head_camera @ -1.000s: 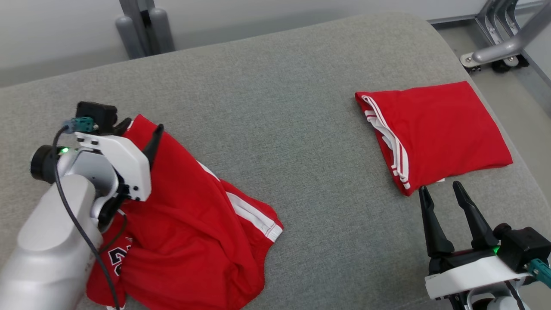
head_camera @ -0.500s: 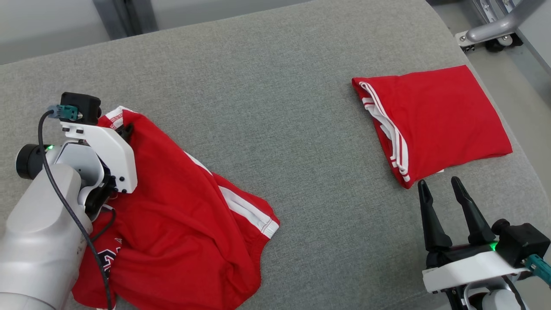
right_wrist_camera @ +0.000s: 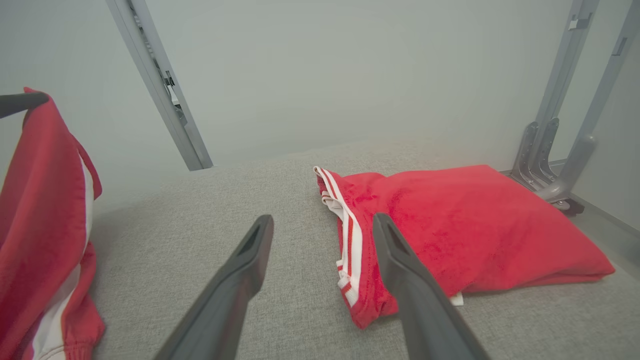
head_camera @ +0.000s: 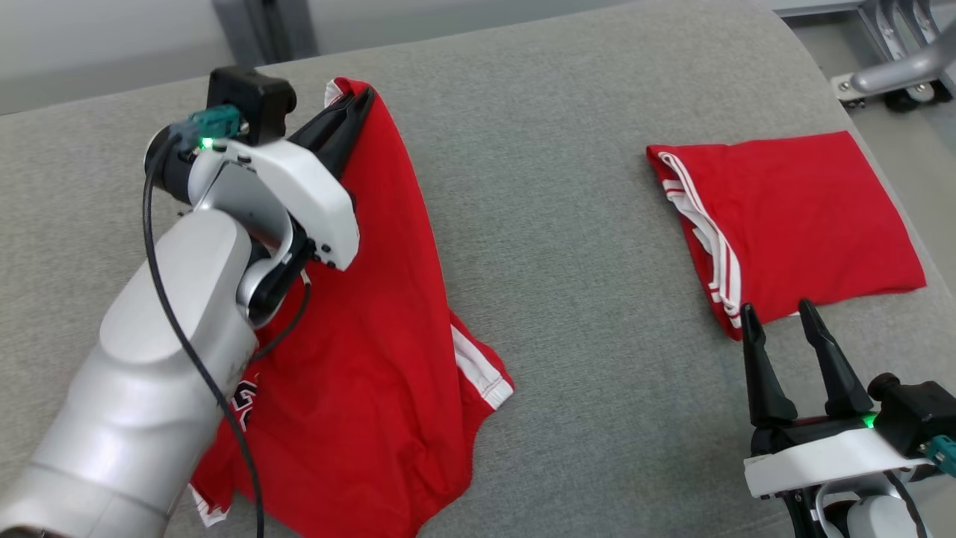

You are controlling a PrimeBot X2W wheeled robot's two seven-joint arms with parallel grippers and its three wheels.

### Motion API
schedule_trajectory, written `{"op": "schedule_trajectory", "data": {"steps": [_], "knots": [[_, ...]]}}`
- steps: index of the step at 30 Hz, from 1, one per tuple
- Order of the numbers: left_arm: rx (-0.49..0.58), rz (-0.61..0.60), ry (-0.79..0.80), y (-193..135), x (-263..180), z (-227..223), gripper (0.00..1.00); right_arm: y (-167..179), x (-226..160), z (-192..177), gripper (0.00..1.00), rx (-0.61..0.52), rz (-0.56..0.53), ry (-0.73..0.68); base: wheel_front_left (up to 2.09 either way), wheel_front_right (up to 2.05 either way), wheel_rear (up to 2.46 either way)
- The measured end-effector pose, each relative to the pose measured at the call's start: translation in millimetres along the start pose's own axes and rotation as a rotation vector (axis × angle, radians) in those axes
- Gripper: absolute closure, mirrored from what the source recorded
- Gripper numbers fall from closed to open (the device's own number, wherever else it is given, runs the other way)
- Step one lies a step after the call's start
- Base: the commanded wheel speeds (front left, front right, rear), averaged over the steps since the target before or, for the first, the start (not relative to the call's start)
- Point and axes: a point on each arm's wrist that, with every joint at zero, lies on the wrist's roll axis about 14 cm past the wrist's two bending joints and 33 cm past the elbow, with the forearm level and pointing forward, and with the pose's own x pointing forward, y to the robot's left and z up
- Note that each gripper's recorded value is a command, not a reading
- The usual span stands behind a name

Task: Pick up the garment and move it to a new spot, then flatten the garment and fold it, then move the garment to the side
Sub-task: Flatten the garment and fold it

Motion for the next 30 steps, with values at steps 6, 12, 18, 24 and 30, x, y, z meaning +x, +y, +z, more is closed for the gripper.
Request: {"op": "schedule_trajectory", "data": {"steps": [6, 12, 18, 24, 30], "knots": [[-0.052, 0.16, -0.032, 33, -58, -19, 1.0, 8, 3, -1, 0.0, 0.005, 0.026, 0.009, 0.0, 0.0, 0.0], [-0.107, 0.325, 0.019, 50, -142, -52, 1.0, 26, 16, 0, 0.0, -0.005, 0.083, 0.009, 0.0, 0.0, 0.0], [-0.172, 0.447, 0.119, 39, -211, -82, 1.0, 49, 27, -2, 0.0, -0.016, 0.15, 0.026, 0.0, 0.0, 0.0], [-0.213, 0.548, 0.219, 24, -261, -116, 1.0, 66, 30, 0, 0.0, -0.027, 0.2, 0.036, 0.0, 0.0, 0.0], [-0.25, 0.655, 0.267, 22, -297, -136, 1.0, 78, 33, 4, 0.0, -0.038, 0.236, 0.033, 0.0, 0.0, 0.0]]}}
